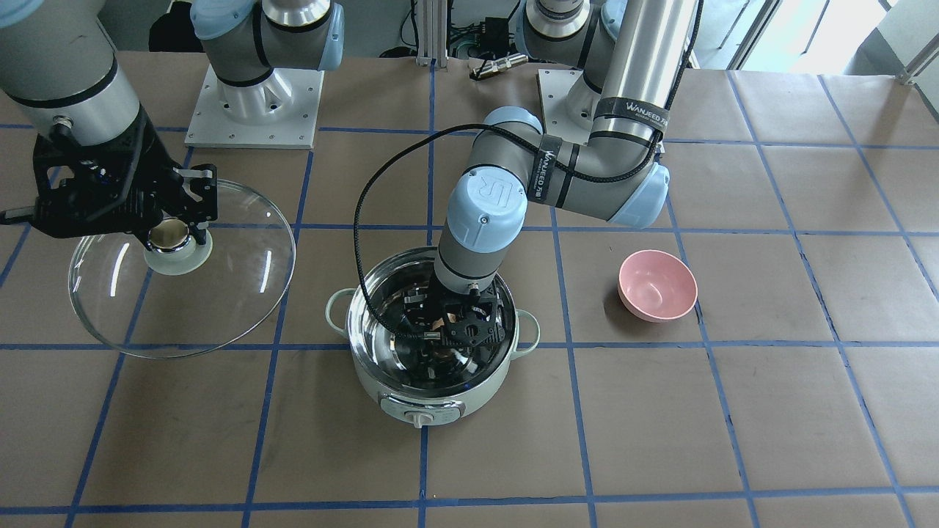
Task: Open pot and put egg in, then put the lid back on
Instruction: 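Lower the egg into the pot and open the left gripper, then withdraw the left gripper while the right gripper carries the glass lid over the pot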
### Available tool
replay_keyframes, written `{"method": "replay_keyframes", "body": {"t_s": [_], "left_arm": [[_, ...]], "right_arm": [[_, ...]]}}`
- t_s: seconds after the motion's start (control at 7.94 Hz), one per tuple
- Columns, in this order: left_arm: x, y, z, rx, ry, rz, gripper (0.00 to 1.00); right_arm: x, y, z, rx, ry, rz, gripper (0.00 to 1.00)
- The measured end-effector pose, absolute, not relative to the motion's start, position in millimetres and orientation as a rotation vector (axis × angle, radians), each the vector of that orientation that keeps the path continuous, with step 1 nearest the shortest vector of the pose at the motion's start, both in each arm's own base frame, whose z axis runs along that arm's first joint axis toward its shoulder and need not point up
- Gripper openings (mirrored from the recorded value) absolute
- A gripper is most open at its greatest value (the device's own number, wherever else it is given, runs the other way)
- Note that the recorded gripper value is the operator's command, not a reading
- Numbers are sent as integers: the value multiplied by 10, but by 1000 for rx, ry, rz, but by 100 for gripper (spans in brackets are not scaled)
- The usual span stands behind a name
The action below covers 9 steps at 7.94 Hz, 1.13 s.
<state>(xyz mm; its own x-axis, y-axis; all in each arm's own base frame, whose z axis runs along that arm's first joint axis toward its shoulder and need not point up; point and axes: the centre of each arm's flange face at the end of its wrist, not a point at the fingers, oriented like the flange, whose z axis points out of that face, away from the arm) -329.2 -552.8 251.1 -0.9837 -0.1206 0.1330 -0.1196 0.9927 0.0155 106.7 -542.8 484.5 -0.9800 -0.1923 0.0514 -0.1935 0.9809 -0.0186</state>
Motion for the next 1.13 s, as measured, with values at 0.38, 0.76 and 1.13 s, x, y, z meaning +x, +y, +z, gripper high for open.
{"method": "replay_keyframes", "body": {"t_s": [0.38,0.76,1.13], "left_arm": [[-3295,-5531,2686,165,-2988,31,100],[-3244,-5420,3182,148,-2979,71,100],[-2778,-5172,4101,126,-3021,-69,100]], "right_arm": [[1069,-5428,4844,304,-3079,37,0],[1073,-5425,4851,299,-3080,39,0],[1117,-5418,4849,289,-3091,39,0]]}}
